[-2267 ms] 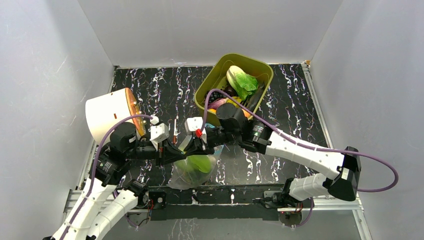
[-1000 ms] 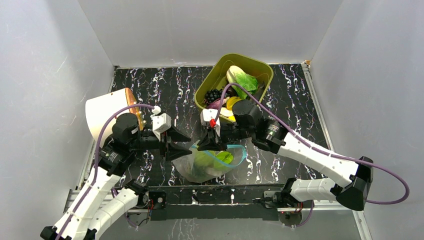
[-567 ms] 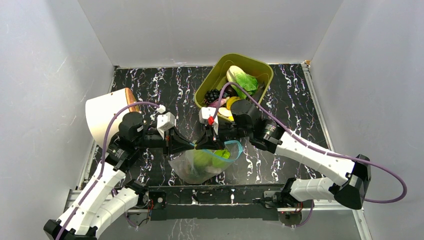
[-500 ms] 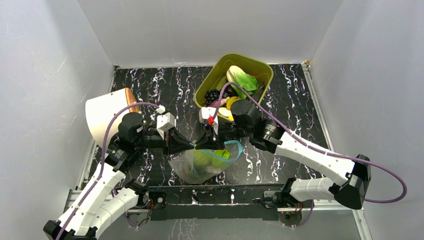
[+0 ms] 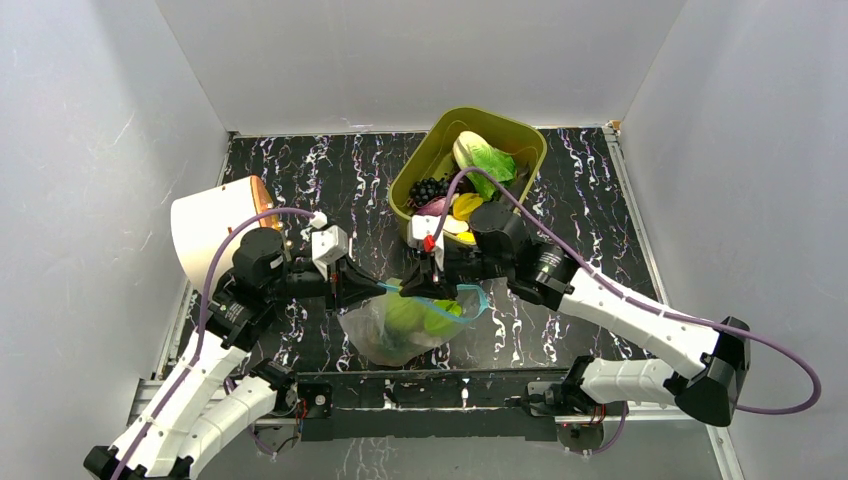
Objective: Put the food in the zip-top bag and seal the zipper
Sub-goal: Zip the zipper food storage bag at the center of the board.
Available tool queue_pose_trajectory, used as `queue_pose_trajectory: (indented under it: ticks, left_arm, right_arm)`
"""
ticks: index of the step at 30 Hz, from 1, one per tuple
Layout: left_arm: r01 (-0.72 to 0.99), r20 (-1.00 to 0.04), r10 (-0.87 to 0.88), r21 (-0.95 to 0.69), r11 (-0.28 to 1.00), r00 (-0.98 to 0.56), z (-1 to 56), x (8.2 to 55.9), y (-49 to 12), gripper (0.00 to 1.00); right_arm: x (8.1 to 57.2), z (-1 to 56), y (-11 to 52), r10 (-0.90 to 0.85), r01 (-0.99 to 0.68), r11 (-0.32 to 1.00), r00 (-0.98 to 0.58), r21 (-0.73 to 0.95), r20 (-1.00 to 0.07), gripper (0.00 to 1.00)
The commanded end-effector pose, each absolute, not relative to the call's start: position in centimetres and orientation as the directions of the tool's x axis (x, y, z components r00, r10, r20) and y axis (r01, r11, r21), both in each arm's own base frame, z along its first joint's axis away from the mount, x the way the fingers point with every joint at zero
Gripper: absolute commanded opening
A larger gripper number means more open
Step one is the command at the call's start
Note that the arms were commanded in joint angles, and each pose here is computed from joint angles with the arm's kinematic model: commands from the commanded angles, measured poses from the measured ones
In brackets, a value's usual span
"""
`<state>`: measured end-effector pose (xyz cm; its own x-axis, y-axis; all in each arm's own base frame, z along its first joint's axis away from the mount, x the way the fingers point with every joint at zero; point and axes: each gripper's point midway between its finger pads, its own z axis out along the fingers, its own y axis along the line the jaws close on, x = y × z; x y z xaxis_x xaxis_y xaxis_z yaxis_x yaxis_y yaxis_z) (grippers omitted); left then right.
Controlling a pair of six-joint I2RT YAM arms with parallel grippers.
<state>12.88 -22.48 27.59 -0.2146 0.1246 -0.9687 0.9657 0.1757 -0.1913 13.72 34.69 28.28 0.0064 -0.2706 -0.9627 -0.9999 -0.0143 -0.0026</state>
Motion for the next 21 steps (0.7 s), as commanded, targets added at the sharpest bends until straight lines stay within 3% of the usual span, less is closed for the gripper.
queue_pose_trajectory:
  ticks: [1, 6, 11, 14, 16, 17, 21]
  left_arm:
    - [0.978, -0.992, 0.057, -0.100, 0.182, -0.112, 31.5, 12.9, -22.3, 0.00]
    - [0.978, -0.994, -0.002, -0.109, 0.176, -0.111, 33.4, 12.5, -22.4, 0.00]
    - [0.981, -0.986, -0.054, -0.162, 0.104, -0.157, 33.8, 12.0, -23.2, 0.00]
    - [0.982, -0.984, -0.045, -0.177, 0.063, -0.174, 33.3, 11.8, -23.5, 0.22]
    - [0.983, -0.983, -0.035, -0.180, 0.047, -0.179, 32.9, 11.7, -23.6, 0.45]
    - [0.983, -0.983, -0.028, -0.183, 0.032, -0.182, 32.6, 11.6, -23.7, 0.51]
    - [0.976, -0.977, 0.012, -0.213, -0.035, -0.213, 31.4, 11.0, -24.0, 0.58]
  right_arm:
    - [14.2, 26.5, 31.9, -0.348, -0.999, 0.051, -0.028, 0.010, -0.937, 0.00]
    - [14.1, 26.5, 30.2, -0.364, -0.998, 0.058, 0.009, -0.033, -0.932, 0.00]
    - [13.0, 30.0, 30.7, -0.244, -0.994, -0.013, 0.110, -0.110, -0.964, 0.00]
    - [12.6, 31.1, 31.5, -0.208, -0.993, -0.058, 0.109, -0.099, -0.972, 0.00]
    - [12.6, 31.1, 31.9, -0.210, -0.993, -0.076, 0.103, -0.089, -0.972, 0.00]
    - [12.7, 31.2, 32.1, -0.210, -0.993, -0.076, 0.102, -0.088, -0.972, 0.00]
    - [13.1, 31.4, 32.6, -0.200, -0.993, -0.078, 0.103, -0.088, -0.974, 0.00]
